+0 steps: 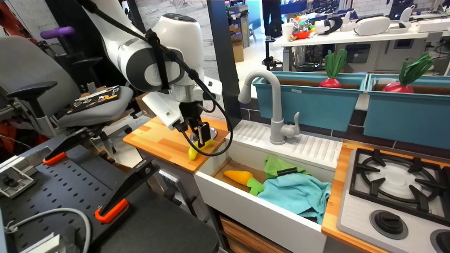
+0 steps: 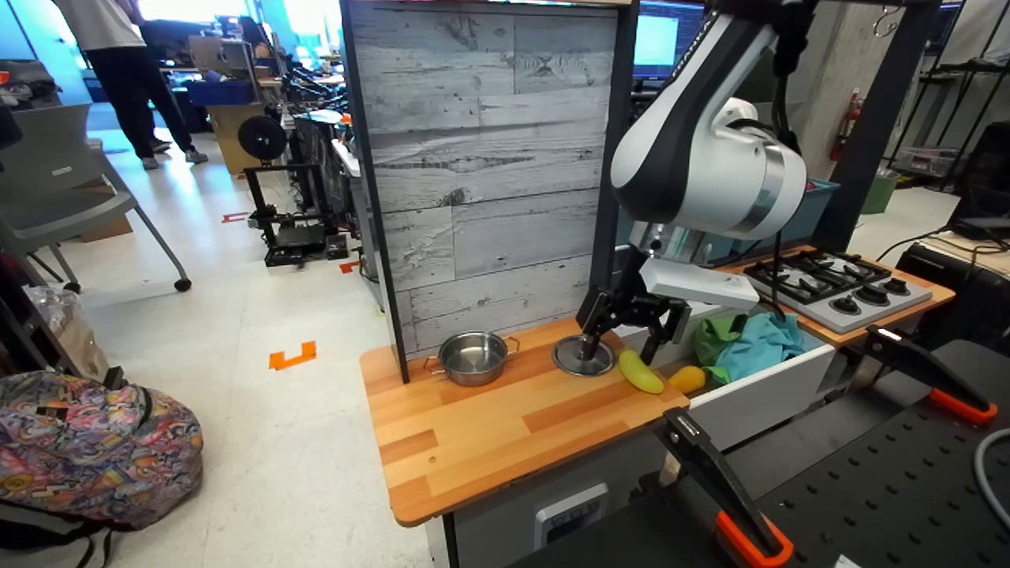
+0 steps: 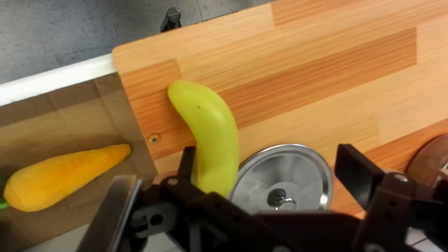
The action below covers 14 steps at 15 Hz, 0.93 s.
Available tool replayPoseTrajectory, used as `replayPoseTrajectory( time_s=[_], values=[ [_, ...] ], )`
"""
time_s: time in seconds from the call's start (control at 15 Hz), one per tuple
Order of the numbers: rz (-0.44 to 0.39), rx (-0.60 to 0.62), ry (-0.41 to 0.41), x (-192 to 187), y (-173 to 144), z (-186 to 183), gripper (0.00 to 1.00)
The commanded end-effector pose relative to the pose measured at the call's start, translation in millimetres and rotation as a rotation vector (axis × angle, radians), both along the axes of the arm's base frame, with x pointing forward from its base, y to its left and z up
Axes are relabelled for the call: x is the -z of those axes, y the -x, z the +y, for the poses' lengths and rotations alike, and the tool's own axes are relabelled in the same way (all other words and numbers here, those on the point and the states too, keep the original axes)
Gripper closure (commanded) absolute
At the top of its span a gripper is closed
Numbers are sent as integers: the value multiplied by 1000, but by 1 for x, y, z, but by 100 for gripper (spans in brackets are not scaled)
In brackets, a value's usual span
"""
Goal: Move the yellow object to the right
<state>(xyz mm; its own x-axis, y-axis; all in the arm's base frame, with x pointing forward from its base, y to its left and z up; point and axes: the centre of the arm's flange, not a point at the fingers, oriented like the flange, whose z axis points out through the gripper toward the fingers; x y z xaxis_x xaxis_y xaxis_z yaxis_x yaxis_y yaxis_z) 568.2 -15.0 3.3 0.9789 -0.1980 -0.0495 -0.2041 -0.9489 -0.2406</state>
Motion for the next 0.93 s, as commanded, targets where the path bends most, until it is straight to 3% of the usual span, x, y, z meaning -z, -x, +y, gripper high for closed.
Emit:
replayPoseTrajectory(
  time_s=[0.0, 0.2, 0.27, 0.87],
  values=[
    [-17, -19, -30, -45, 27, 22, 0],
    [-27, -37, -17, -82, 51, 51, 0],
    [-10, -34, -26, -43, 23, 38, 0],
    [-5, -37, -19, -43, 26, 39, 0]
  ],
)
